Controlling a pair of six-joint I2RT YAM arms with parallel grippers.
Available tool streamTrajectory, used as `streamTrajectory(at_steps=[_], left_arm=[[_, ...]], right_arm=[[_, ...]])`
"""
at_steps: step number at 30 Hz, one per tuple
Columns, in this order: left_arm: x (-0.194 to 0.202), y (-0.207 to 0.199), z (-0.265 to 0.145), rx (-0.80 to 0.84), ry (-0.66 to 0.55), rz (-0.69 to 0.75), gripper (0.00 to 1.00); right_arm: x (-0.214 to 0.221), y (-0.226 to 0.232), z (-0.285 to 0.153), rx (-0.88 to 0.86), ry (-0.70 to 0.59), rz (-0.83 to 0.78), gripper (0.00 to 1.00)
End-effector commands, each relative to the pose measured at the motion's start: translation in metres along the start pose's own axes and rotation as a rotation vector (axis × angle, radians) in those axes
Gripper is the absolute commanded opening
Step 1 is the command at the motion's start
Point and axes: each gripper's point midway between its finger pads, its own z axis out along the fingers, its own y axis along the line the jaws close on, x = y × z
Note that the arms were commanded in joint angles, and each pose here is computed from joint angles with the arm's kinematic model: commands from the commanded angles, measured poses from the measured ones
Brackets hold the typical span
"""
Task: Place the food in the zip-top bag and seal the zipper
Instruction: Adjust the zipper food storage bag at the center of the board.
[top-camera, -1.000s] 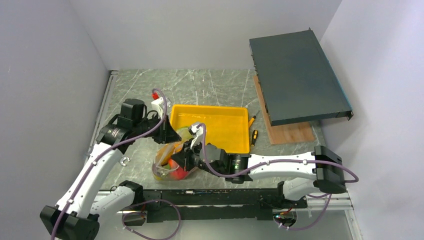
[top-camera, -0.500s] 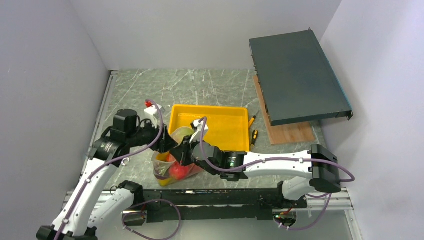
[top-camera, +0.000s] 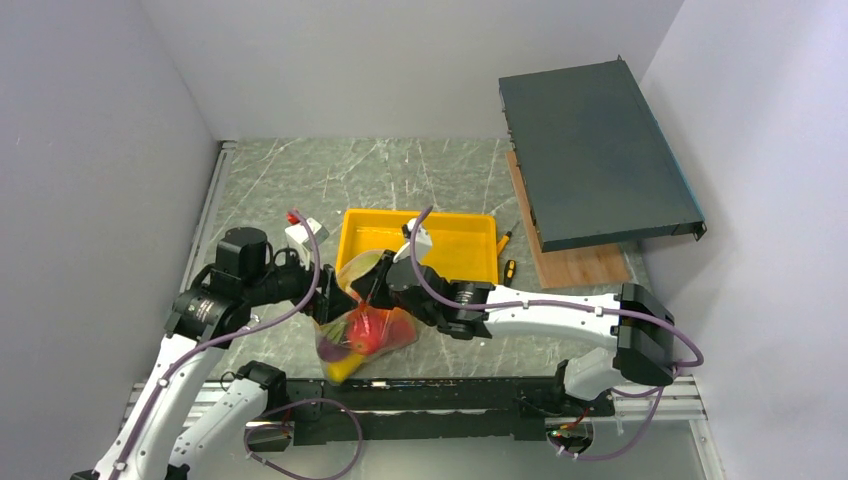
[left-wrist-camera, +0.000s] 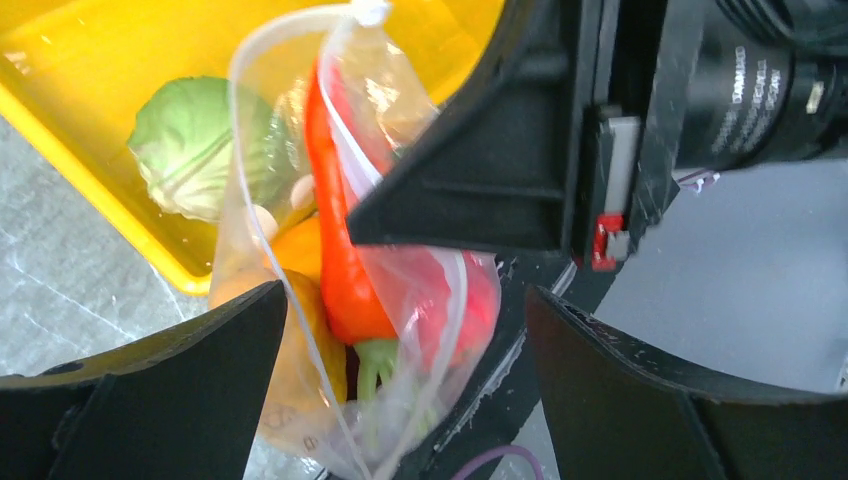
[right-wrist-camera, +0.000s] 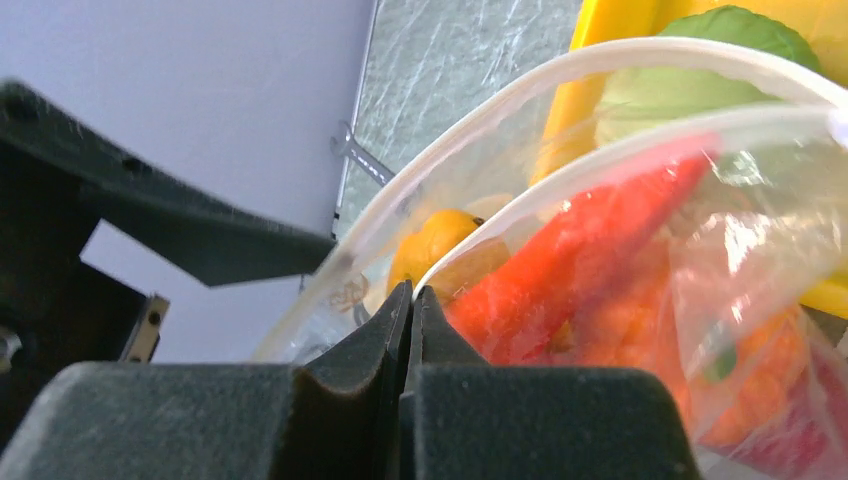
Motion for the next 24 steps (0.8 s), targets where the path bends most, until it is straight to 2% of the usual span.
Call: streamTrajectory(at_steps=[1, 7, 12, 13, 18, 21, 24], left_arm=[[0.013, -0.012, -0.005, 0.044, 0.045, -0.057, 0.94], [0.014, -0.004, -0.004, -0.001, 0.043, -0.065, 0.92], [0.011, 0.002, 0.004, -0.016, 0.066, -0.077, 0.83], [0.012, 0.005, 0.006, -0.029, 0.073, -0.078, 0.78], [0.006, 0.021, 0.008, -0.114, 0.062, -0.074, 0.40], [0.000, 0.027, 0.007, -0.143, 0.048, -0.048, 0.15], [-0.007, 0.025, 0.005, -0.131, 0.023, 0.012, 0.00]], right_arm=[[-0.025, 0.024, -0.003, -0.047, -0.029, 0.137, 0.00], [-0.029, 0.040, -0.004, -0.082, -0.016, 0.140, 0.00], [-0.030, 0.044, -0.005, -0.098, -0.012, 0.138, 0.00], [-0.031, 0.044, -0.005, -0.096, -0.013, 0.135, 0.00], [-0.027, 0.046, -0.006, -0.112, 0.006, 0.100, 0.01], [-0.026, 0.042, -0.009, -0.116, 0.019, 0.048, 0.17], [-0.032, 0.033, -0.020, -0.111, 0.023, -0.059, 0.38]])
